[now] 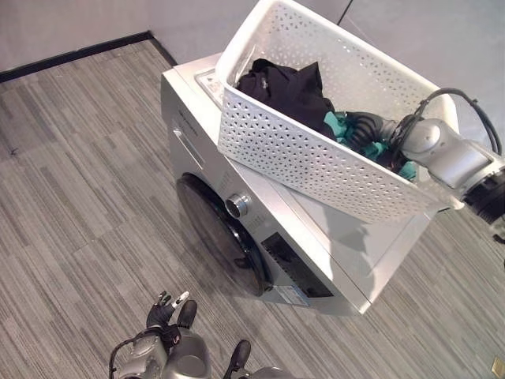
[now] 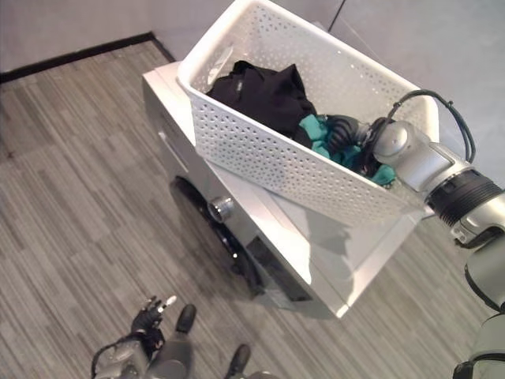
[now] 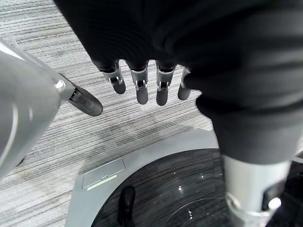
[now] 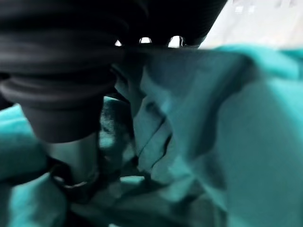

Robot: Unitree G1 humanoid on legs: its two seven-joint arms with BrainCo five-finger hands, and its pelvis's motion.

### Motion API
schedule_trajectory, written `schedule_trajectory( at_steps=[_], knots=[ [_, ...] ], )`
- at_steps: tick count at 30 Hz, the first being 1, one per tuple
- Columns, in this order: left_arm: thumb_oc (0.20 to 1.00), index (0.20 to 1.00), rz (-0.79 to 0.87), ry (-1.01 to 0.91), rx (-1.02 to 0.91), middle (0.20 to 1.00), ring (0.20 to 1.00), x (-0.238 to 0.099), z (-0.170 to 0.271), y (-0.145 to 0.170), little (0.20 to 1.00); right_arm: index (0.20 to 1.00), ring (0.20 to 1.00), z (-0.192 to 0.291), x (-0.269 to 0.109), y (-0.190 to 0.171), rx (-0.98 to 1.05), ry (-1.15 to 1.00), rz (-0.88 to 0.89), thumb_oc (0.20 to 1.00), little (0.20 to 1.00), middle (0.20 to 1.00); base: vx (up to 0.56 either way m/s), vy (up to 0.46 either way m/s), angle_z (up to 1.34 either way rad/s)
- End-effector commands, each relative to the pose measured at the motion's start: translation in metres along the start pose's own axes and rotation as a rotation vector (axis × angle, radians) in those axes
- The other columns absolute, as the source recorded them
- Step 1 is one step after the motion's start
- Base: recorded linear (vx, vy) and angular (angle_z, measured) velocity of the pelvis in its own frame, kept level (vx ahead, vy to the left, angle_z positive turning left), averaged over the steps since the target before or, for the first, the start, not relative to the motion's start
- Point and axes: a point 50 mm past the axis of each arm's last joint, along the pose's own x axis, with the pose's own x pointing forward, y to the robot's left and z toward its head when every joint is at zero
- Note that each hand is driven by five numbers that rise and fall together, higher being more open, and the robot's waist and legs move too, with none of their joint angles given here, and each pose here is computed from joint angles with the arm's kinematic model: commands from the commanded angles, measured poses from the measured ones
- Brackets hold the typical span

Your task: Grab the laundry basket,head to the washer,open it,put in the laundry and shut it.

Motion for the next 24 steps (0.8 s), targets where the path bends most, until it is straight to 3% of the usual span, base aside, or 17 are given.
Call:
schedule_trajectory(
  at_steps=[1,10,14,16,20,24],
  knots=[
    [1.000,1.000,-0.017,-0.061,0.002,1.000,1.000,0.004,0.018,-0.006,1.000,1.000,1.000,0.012,0.024,0.099,0.188,-0.065,0.383,1.000,1.000,1.000,0.02,0.001,0.12],
    [1.000,1.000,0.019,-0.037,-0.021,1.000,1.000,0.006,0.017,-0.013,1.000,1.000,1.000,0.051,0.039,0.093,0.526,-0.225,0.152,1.000,1.000,1.000,0.00,-0.001,0.01],
    [1.000,1.000,0.032,-0.022,-0.038,1.000,1.000,0.006,0.016,-0.016,1.000,1.000,1.000,0.055,0.045,0.072,0.657,-0.260,-0.040,1.000,1.000,1.000,0.01,0.001,0.08],
    [1.000,1.000,0.051,-0.012,-0.053,1.000,1.000,0.005,0.014,-0.014,1.000,1.000,1.000,0.058,0.048,0.057,0.693,-0.271,-0.171,1.000,1.000,1.000,0.00,0.010,0.14],
    [1.000,1.000,0.065,-0.006,-0.065,1.000,1.000,0.005,0.012,-0.012,1.000,1.000,1.000,0.060,0.048,0.050,0.692,-0.279,-0.220,1.000,1.000,1.000,0.00,0.003,0.11],
    [1.000,1.000,0.091,0.017,-0.084,1.000,1.000,0.002,0.004,-0.005,1.000,1.000,1.000,0.035,0.049,0.024,0.687,-0.178,-0.385,1.000,1.000,1.000,0.00,0.002,0.01]
  ],
)
